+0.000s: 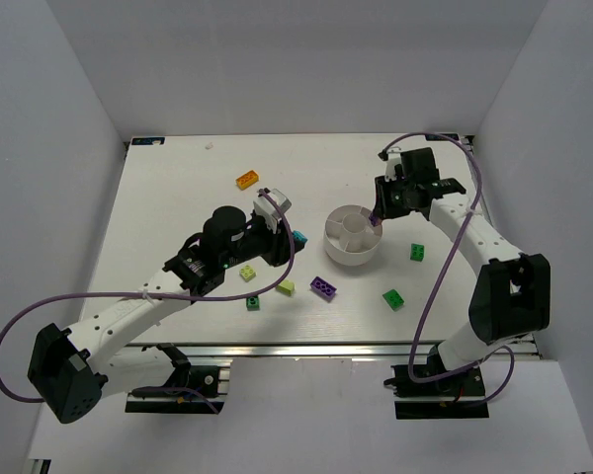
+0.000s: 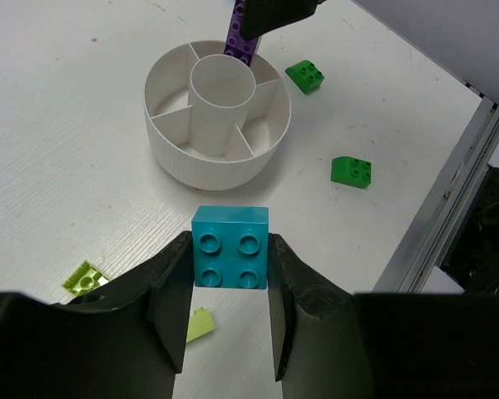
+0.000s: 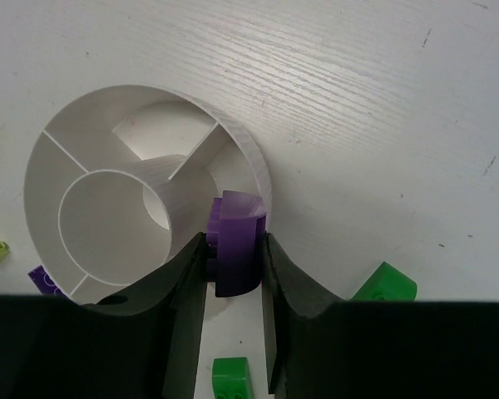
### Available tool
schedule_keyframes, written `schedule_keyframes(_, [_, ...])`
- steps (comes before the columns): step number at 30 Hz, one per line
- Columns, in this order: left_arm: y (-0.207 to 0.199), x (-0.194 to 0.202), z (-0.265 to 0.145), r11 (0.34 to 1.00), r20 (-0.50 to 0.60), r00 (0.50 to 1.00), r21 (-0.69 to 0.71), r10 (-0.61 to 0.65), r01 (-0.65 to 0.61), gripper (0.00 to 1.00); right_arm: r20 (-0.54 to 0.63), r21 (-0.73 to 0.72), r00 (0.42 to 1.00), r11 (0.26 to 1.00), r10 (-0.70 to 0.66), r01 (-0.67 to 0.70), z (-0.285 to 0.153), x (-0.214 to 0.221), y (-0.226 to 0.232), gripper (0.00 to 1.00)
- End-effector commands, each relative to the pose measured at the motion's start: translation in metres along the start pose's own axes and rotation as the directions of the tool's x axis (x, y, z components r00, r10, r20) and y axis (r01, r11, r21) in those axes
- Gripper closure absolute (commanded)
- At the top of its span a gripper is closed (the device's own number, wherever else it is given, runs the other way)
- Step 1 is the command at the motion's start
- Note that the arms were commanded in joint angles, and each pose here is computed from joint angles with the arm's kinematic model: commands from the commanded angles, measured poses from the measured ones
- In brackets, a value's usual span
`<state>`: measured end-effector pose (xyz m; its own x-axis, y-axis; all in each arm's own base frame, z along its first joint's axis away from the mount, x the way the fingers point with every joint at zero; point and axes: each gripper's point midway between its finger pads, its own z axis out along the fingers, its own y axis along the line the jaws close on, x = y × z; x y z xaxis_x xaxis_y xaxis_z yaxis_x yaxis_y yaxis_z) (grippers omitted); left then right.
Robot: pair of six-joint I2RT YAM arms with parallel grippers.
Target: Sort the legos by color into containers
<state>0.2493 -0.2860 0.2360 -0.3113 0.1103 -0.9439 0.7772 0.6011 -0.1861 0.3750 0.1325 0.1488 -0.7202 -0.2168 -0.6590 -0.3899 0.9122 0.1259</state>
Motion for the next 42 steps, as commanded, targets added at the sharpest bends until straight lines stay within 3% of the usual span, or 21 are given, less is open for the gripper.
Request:
schedule_keyframes(1, [-0.005, -0.011, -0.005, 1.0, 0.047, 0.999, 0.023, 0.007, -0.008, 1.0, 0.04, -0.038, 0.999, 0.999, 0.013, -0.012, 0.0, -0.021, 0.005, 1.0])
schedule_keyframes(6, [-0.008, -0.012, -0.002, 0.999, 0.054, 0.999, 0.044, 0.0, -0.003, 1.0, 0.027, -0.061, 0.999, 0.998, 0.019, -0.017, 0.004, -0.019, 0.008, 1.0])
schedule_keyframes(8, [-0.011, -0.016, 0.001, 0.998, 0.075, 0.997, 0.064, -0.001, -0.004, 1.0, 0.007, -0.07, 1.0, 0.997, 0.023, -0.023, 0.007, -0.014, 0.009, 0.89])
schedule_keyframes(9, [-0.013, -0.02, 0.003, 0.997, 0.09, 0.996, 0.073, -0.008, 0.001, 1.0, -0.001, -0.075, 1.0, 0.997, 0.023, -0.023, 0.007, -0.012, 0.009, 0.71])
schedule_keyframes(10, [-0.016, -0.019, 0.006, 0.995, 0.085, 0.996, 0.098, -0.014, 0.005, 1.0, -0.012, -0.083, 1.0, 0.996, 0.021, -0.021, 0.009, -0.01, 0.011, 0.65])
schedule_keyframes(12, [-0.019, -0.019, 0.012, 0.993, 0.081, 0.996, 0.118, -0.031, 0.021, 1.0, -0.014, -0.093, 1.0, 0.995, 0.023, -0.024, 0.009, -0.01, 0.012, 0.56])
schedule_keyframes(18, [-0.027, -0.034, 0.039, 0.98, 0.129, 0.99, 0.196, -0.063, 0.037, 1.0, 0.004, -0.11, 0.999, 0.993, 0.031, -0.031, 0.003, -0.015, 0.011, 0.44])
schedule_keyframes(24, [-0.032, -0.036, 0.069, 0.969, 0.189, 0.981, 0.249, -0.044, -0.004, 1.0, 0.088, -0.081, 0.996, 0.997, 0.013, -0.006, -0.019, -0.026, 0.004, 0.46])
schedule_keyframes(28, [-0.028, -0.026, 0.086, 0.967, 0.204, 0.977, 0.256, -0.054, 0.0, 1.0, 0.251, -0.064, 0.968, 0.997, -0.027, 0.044, -0.057, -0.044, 0.001, 0.58])
schedule_keyframes(31, [-0.026, -0.016, 0.1, 0.963, 0.198, 0.978, 0.269, -0.058, 0.002, 1.0, 0.352, -0.164, 0.934, 0.978, -0.064, 0.129, -0.078, -0.046, 0.022, 0.64])
schedule_keyframes(35, [-0.02, -0.011, 0.113, 0.967, 0.196, 0.979, 0.256, -0.055, 0.003, 0.97, 0.433, -0.183, 0.894, 0.96, -0.116, 0.213, -0.099, -0.045, 0.028, 0.59])
schedule_keyframes(36, [-0.02, -0.01, 0.115, 0.967, 0.203, 0.978, 0.257, -0.053, -0.001, 0.96, 0.45, -0.179, 0.885, 0.959, -0.118, 0.219, -0.105, -0.046, 0.028, 0.49])
schedule_keyframes(42, [-0.012, -0.001, 0.132, 0.971, 0.185, 0.982, 0.239, -0.042, -0.004, 0.92, 0.448, -0.214, 0.889, 0.954, -0.097, 0.212, -0.107, -0.037, 0.026, 0.46])
